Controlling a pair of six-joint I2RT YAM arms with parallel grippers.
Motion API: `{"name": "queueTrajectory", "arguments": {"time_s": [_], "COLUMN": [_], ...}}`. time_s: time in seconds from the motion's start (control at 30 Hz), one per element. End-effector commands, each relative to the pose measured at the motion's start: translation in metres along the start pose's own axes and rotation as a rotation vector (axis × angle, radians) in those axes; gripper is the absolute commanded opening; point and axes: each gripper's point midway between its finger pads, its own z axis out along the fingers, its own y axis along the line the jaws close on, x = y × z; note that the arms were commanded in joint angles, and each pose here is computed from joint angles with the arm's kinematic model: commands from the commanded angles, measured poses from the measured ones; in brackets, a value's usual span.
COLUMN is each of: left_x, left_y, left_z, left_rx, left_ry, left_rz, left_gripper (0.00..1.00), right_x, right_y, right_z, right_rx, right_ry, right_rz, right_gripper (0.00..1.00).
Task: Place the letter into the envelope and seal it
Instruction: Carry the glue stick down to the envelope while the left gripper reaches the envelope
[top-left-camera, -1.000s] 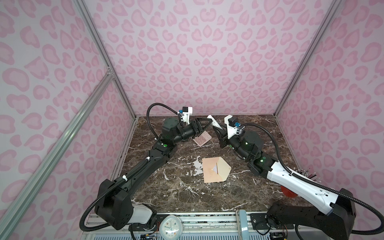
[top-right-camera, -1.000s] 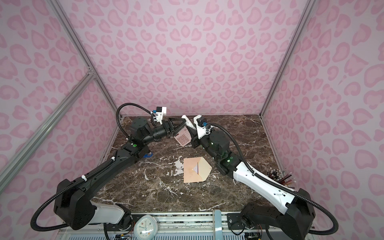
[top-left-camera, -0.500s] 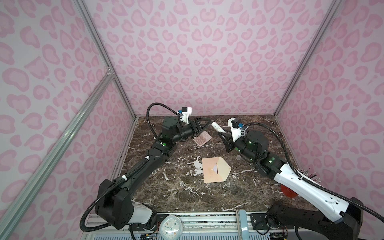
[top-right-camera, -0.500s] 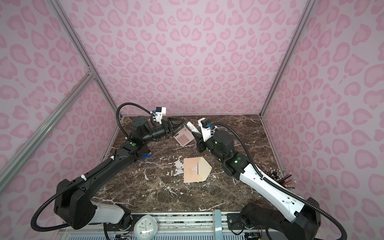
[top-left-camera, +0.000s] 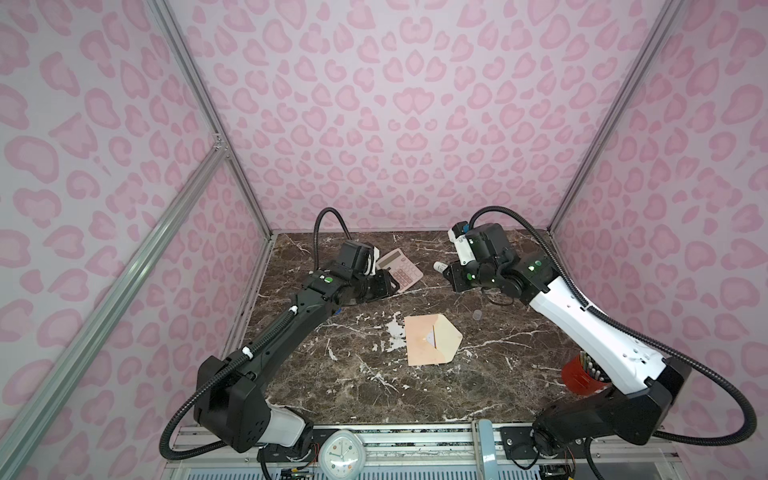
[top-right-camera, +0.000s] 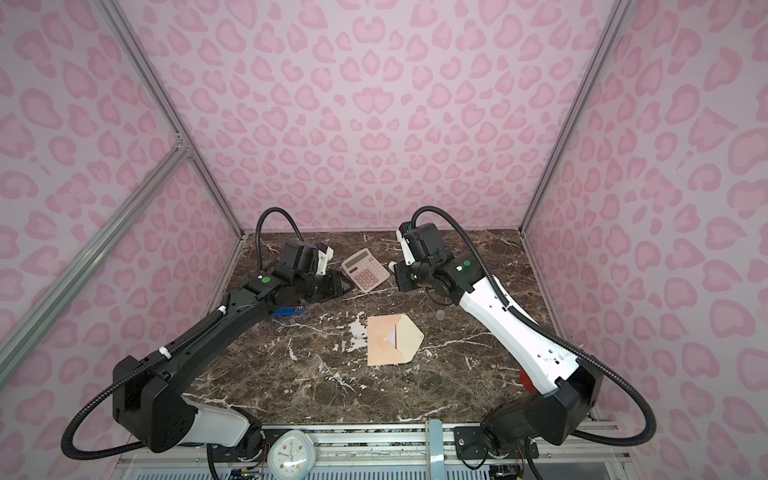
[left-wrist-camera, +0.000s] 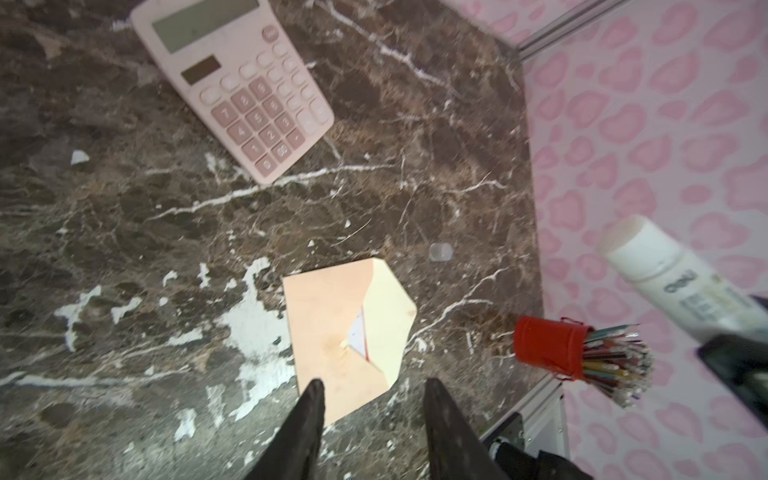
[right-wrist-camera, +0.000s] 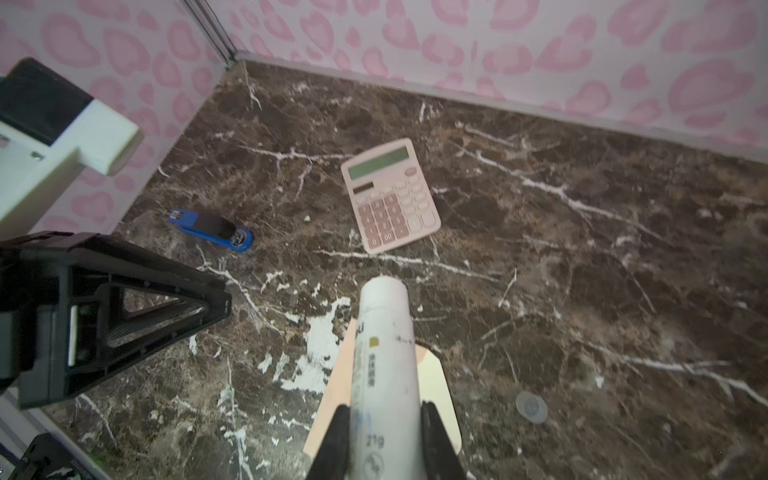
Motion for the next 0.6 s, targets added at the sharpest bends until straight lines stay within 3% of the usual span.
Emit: {"name": "queueTrajectory", "arguments": {"time_s": [0.0, 0.27, 0.57], "left_x": [0.021, 0.045, 0.068], "left_y": [0.009, 0.008, 0.018], "left_z": [0.013, 0.042, 0.078], "left_rx": [-0.016, 0.073, 0.129], "left_ry": [0.077, 0.139, 0.209], "left_rz": [0.033, 0.010, -0.029], "left_gripper": [0.42, 0.38, 0.12], "right_x": [0.055, 0.081, 0.109], "right_y": [-0.008, 0.003, 0.022], "right_z": [0.006, 0.023, 0.044], "right_rx": [0.051, 0.053, 0.073], "right_ry": [0.286, 0.500, 0.672], "right_rz": [0.103, 0.194, 0.167], "right_gripper": [0.08, 0.08, 0.09]}}
